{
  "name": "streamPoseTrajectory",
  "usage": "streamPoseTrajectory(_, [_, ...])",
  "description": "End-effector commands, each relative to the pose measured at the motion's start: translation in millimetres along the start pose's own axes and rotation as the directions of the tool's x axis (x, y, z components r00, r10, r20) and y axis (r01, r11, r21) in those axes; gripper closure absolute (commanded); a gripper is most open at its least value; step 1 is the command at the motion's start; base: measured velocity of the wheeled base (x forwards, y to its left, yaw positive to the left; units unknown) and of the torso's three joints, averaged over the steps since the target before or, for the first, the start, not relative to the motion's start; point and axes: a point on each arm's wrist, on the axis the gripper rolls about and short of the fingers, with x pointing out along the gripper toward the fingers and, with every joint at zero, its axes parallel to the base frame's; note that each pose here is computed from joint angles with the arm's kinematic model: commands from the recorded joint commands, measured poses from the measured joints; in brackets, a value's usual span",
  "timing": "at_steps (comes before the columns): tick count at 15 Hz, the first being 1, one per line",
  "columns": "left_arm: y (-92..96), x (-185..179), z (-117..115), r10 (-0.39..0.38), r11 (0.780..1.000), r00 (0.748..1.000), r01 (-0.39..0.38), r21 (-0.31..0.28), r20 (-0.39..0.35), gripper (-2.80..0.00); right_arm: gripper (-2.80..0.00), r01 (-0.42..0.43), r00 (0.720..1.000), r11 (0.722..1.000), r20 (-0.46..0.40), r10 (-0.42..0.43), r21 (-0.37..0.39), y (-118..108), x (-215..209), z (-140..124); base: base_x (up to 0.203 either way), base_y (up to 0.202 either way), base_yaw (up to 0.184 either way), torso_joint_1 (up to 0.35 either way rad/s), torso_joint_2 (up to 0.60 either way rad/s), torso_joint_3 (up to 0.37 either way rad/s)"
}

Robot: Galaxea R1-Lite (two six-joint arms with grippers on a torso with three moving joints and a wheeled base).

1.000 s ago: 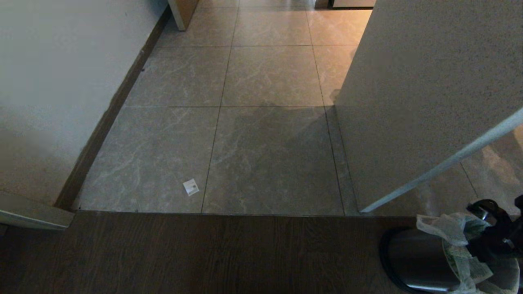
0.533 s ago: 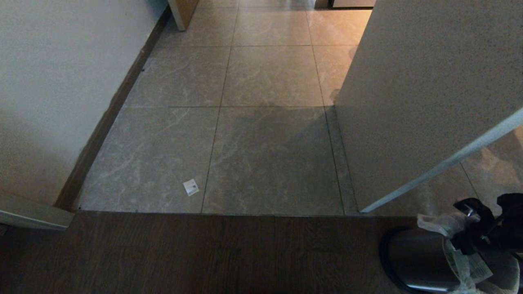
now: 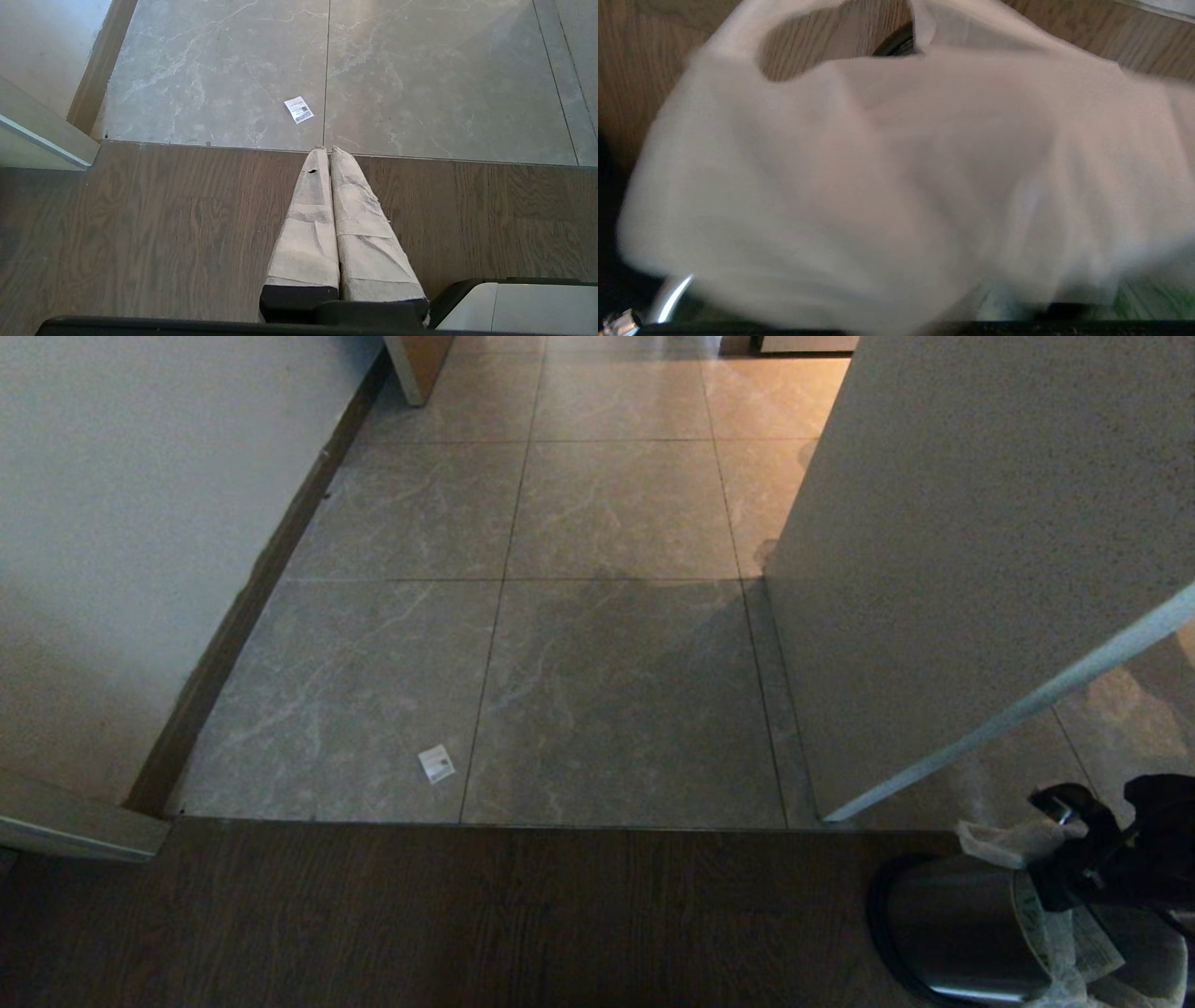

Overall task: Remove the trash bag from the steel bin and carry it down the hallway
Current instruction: Pick up the trash bag

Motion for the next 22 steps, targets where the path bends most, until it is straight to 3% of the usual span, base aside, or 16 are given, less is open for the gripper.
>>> streamPoseTrajectory(1, [0.0,0.0,0.0,0.0,1.0,1.0,0.0,0.0,0.0,0.0,0.0,0.03,0.999,0.999,0.032,-0.029,-0.017,-0.1,-19.2,10.1,0.0,0.0,0.0,0.0,0.0,0.0])
streamPoseTrajectory(6, [0.0,0.0,0.0,0.0,1.0,1.0,0.0,0.0,0.0,0.0,0.0,0.133,0.987,0.991,0.092,-0.13,-0.032,8.6,-94.3,25.0,0.0,0.0,0.0,0.0,0.0,0.0])
streamPoseTrajectory(10, [0.0,0.0,0.0,0.0,1.0,1.0,0.0,0.0,0.0,0.0,0.0,0.217,0.97,0.973,0.126,-0.207,-0.075,36.2,-168.7,30.9,0.0,0.0,0.0,0.0,0.0,0.0])
streamPoseTrajectory(13, [0.0,0.0,0.0,0.0,1.0,1.0,0.0,0.0,0.0,0.0,0.0,0.23,0.969,0.968,0.118,-0.218,-0.097,63.5,-211.4,29.2,0.0,0.0,0.0,0.0,0.0,0.0])
streamPoseTrajectory(17, [0.0,0.0,0.0,0.002,1.0,1.0,-0.002,0.0,0.0,0.0,0.0,0.264,0.959,0.957,0.143,-0.246,-0.122,67.4,-232.4,41.2,0.0,0.0,0.0,0.0,0.0,0.0])
streamPoseTrajectory(22, [0.0,0.0,0.0,0.0,1.0,1.0,0.0,0.0,0.0,0.0,0.0,0.206,0.977,0.974,0.075,-0.199,-0.099,70.7,-213.7,22.0,0.0,0.0,0.0,0.0,0.0,0.0])
